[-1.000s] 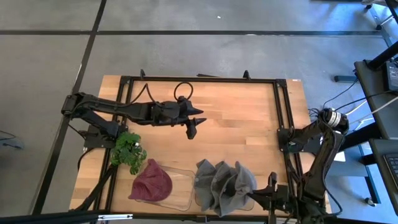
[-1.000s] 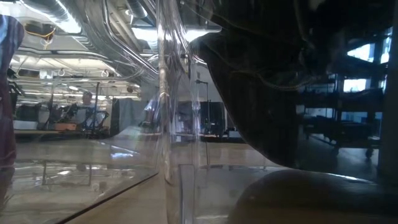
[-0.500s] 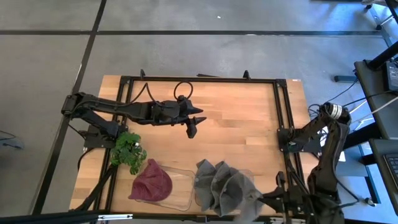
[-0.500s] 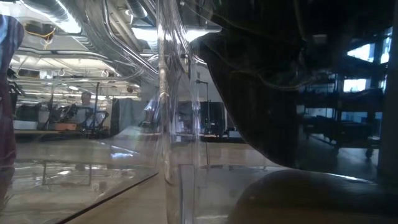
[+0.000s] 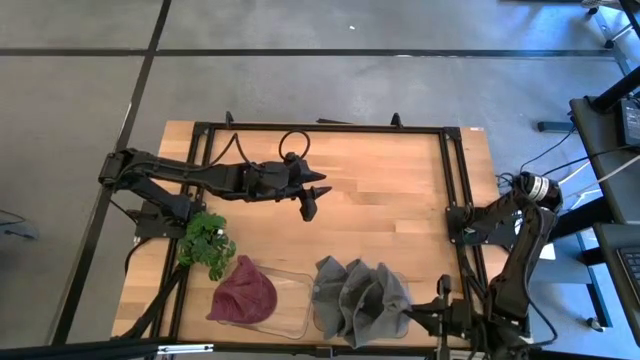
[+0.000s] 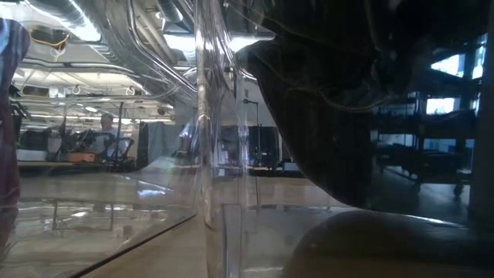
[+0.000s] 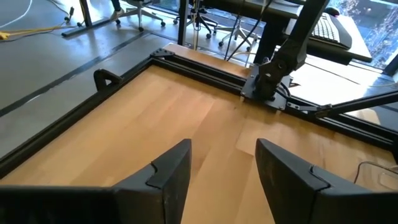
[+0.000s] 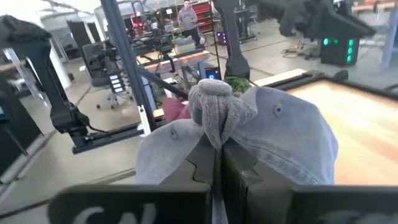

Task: Pick & Place hat
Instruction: Put the gray cap into the right transparent bin

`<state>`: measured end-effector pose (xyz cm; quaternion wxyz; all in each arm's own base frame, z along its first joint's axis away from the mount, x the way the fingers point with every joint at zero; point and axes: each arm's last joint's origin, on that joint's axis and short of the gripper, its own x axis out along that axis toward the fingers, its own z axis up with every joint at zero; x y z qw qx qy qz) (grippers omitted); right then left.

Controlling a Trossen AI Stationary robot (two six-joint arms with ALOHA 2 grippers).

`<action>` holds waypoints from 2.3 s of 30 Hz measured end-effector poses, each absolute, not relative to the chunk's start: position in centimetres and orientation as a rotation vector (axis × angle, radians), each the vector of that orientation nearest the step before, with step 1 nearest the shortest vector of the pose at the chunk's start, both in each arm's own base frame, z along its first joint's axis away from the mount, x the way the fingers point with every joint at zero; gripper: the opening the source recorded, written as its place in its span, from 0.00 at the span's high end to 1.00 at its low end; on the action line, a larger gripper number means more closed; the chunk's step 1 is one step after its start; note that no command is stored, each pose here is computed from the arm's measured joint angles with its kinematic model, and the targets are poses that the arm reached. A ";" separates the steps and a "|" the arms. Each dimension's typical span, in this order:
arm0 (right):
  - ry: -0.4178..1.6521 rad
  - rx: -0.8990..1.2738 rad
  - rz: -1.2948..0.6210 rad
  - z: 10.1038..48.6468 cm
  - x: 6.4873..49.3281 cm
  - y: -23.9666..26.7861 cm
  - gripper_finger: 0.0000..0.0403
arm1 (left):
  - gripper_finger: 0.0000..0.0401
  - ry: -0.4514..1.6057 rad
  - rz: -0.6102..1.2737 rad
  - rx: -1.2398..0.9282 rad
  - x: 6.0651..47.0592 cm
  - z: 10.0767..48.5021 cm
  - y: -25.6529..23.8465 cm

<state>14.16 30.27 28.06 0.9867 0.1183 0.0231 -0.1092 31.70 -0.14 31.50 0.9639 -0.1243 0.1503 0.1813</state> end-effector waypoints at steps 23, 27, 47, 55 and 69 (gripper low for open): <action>0.025 0.327 -0.315 26.4 17.6 29.9 0.97 | 0.56 0.325 0.383 -0.228 31.6 31.3 -0.1; 0.041 0.345 -0.278 26.9 18.7 29.8 0.97 | 0.57 0.327 0.384 -0.219 31.6 31.3 -0.1; -0.005 0.319 -0.388 23.0 19.9 31.0 0.97 | 0.57 0.409 0.414 -0.165 31.3 30.6 0.0; 0.025 0.260 -0.328 22.0 18.1 32.3 0.97 | 0.57 0.406 0.428 -0.162 31.2 30.6 0.1; 0.162 0.216 -0.275 20.1 17.6 31.3 0.97 | 0.57 0.419 0.429 -0.159 31.2 30.5 0.1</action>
